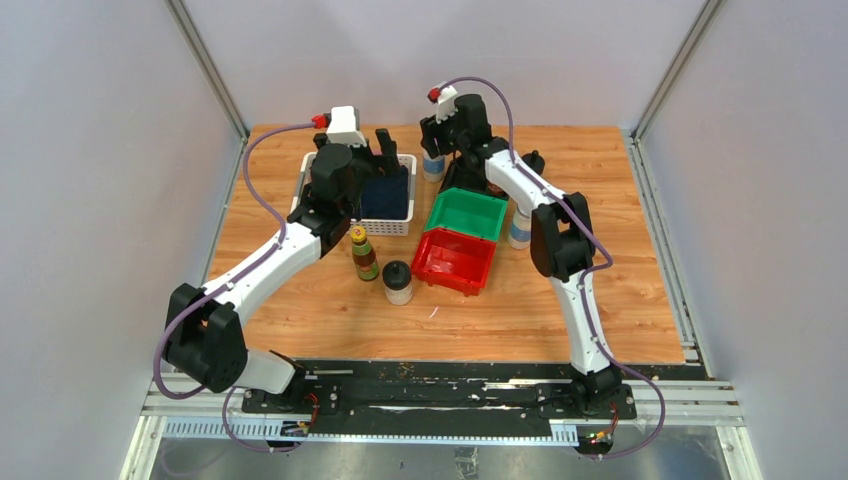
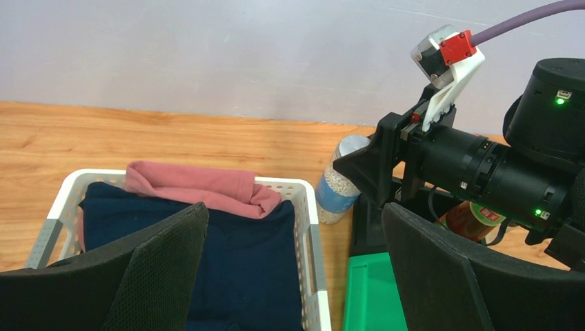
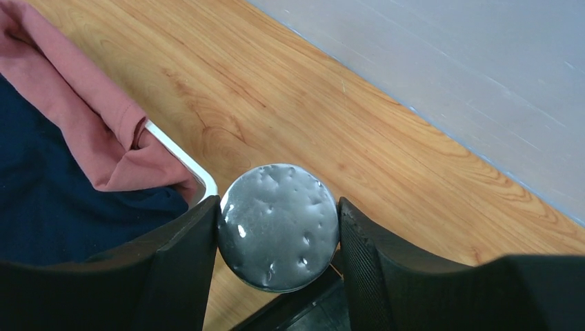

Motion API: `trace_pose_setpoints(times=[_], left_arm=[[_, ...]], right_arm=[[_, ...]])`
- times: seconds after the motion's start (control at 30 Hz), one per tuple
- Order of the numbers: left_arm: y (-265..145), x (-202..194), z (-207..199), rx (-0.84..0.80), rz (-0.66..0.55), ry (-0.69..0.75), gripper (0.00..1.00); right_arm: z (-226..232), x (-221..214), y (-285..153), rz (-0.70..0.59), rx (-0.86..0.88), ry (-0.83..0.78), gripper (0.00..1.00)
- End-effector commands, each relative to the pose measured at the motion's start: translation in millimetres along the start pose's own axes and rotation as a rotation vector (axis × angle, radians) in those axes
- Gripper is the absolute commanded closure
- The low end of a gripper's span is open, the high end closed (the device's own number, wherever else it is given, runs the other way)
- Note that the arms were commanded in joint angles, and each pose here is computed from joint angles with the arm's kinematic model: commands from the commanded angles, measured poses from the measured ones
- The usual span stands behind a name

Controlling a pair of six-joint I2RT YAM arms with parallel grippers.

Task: Organize the condiment bottles
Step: Pick up the bottle from the corner of the board.

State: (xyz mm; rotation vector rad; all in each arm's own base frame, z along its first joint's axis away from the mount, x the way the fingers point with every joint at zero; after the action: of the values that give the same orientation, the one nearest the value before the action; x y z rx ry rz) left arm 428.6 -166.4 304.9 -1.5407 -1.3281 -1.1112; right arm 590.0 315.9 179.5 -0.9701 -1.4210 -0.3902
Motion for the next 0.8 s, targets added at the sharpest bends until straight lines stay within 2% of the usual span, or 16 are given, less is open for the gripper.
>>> trace_pose_setpoints(times=[0.0, 0.23, 0.77], left_arm=[[2.0, 10.8, -3.9, 0.003, -0.025, -0.018, 0.00], [2.4, 9.1, -3.2, 0.006, -0.022, -0.018, 0.00], [2.2, 6.2, -3.2, 0.007, -0.016, -0.024, 0.00]], right_arm=[[8.2, 2.9, 4.9, 0.009, 0.010, -0.010, 0.53], [7.5, 4.4, 4.1, 0.014, 0.012, -0.008, 1.00], [4.8, 40.2, -8.5, -0.052, 0.020, -0.035, 1.00]])
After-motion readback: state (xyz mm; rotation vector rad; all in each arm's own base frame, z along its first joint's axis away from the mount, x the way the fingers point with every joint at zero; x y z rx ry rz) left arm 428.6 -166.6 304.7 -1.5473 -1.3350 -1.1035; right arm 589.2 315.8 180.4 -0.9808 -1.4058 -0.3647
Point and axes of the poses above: each gripper's point midway between its finger pads, its own y axis out along the fingers, its own z axis along the line the jaws close on, x = y × z, the point moved 1 cm from there along -y, back along the fingers, and after that the axes turned 5 degrees about -y, right-handed, at the moved point
